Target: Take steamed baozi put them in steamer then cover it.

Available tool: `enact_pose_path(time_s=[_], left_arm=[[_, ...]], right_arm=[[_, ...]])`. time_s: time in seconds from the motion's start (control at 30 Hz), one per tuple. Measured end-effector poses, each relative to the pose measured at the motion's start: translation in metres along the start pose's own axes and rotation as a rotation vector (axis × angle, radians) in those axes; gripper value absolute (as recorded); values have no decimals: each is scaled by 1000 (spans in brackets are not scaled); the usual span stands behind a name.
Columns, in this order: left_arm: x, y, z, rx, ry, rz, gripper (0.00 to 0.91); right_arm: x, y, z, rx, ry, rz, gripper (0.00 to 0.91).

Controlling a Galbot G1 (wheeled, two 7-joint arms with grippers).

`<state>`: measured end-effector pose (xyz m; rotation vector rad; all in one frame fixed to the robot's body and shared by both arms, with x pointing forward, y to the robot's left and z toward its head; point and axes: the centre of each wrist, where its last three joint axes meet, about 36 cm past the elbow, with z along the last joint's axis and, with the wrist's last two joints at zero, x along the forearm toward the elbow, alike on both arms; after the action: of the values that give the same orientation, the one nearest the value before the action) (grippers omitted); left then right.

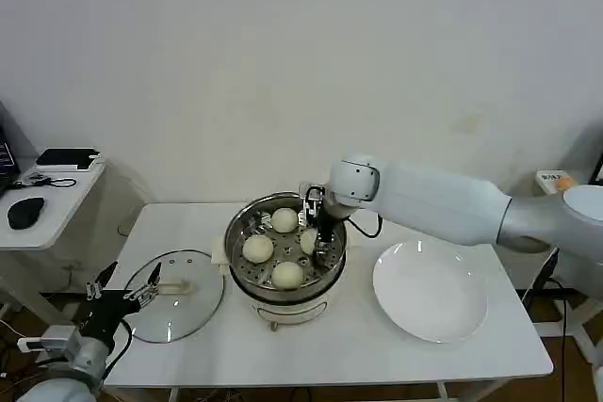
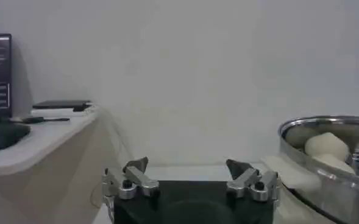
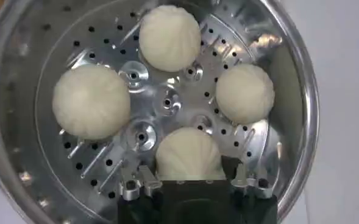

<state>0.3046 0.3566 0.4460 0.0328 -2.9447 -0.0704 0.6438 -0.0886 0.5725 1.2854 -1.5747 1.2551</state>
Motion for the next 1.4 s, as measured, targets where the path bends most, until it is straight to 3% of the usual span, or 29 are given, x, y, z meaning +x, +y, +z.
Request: enact_pose_path(time_s=[0.47, 0.73, 0.87, 1.07, 1.23, 1.4], left_arm=[[-2, -2, 2, 6, 4, 3, 907], [-1, -1, 3, 9, 5, -2, 907], [-2, -1, 5, 10, 8, -6, 907], [-2, -3, 5, 9, 8, -6, 907], [-2, -3, 7, 2, 8, -13, 907], [-5, -4, 11, -15, -3, -27, 907]], right_arm=[[49, -2, 4, -19, -88, 70, 907], [69, 16, 22, -54, -200, 149, 907], [62, 36, 34, -79, -311, 248, 907], [33, 69, 52, -134, -546, 459, 907], [8, 97, 76, -203, -732, 658, 907], [-13, 126, 107, -303, -874, 832, 907]])
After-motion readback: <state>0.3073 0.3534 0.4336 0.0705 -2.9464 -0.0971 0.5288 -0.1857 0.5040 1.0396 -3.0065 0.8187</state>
